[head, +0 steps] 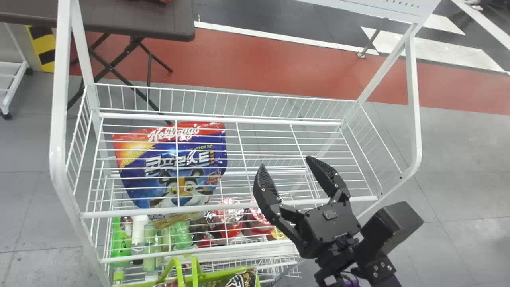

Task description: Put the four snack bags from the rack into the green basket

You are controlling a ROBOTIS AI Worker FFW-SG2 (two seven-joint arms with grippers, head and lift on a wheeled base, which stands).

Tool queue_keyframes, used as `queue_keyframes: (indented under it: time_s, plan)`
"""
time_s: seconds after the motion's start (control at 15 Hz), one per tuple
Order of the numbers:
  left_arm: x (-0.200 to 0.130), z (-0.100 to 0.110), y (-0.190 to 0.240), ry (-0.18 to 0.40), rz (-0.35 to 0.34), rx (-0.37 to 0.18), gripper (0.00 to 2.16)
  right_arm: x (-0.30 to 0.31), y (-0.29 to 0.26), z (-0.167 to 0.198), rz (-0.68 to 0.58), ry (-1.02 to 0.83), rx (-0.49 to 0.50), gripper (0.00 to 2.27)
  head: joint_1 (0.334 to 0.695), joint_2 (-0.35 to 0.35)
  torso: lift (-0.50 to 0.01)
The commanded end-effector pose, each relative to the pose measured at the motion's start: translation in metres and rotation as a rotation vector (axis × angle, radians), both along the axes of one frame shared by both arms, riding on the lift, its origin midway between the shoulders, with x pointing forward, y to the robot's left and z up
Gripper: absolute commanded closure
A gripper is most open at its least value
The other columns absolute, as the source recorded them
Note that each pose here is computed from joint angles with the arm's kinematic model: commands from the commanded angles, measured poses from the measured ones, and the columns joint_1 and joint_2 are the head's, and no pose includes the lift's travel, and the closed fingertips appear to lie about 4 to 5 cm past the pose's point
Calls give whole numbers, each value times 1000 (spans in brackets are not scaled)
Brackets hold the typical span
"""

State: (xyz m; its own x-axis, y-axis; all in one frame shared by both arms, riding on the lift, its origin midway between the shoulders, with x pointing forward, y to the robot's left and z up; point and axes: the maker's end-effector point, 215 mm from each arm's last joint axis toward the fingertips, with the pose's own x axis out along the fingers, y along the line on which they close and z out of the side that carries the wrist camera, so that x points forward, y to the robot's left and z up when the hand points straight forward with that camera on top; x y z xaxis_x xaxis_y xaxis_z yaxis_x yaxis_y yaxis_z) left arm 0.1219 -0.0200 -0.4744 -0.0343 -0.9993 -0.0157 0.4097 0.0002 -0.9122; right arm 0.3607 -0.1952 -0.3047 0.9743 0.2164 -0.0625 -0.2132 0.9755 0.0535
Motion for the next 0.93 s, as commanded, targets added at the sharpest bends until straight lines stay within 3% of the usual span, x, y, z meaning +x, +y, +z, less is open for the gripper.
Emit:
queue_keyframes:
  time_s: [0.0, 0.87]
  plan:
    - [-1, 0, 1, 1, 2, 0, 1902, 0, -1, 0, -2, 1, -1, 70, 695, -350, -7]
    - [1, 0, 2, -3, 6, 4, 1902, 1, -2, 4, -4, -9, 5, 70, 695, -350, -7]
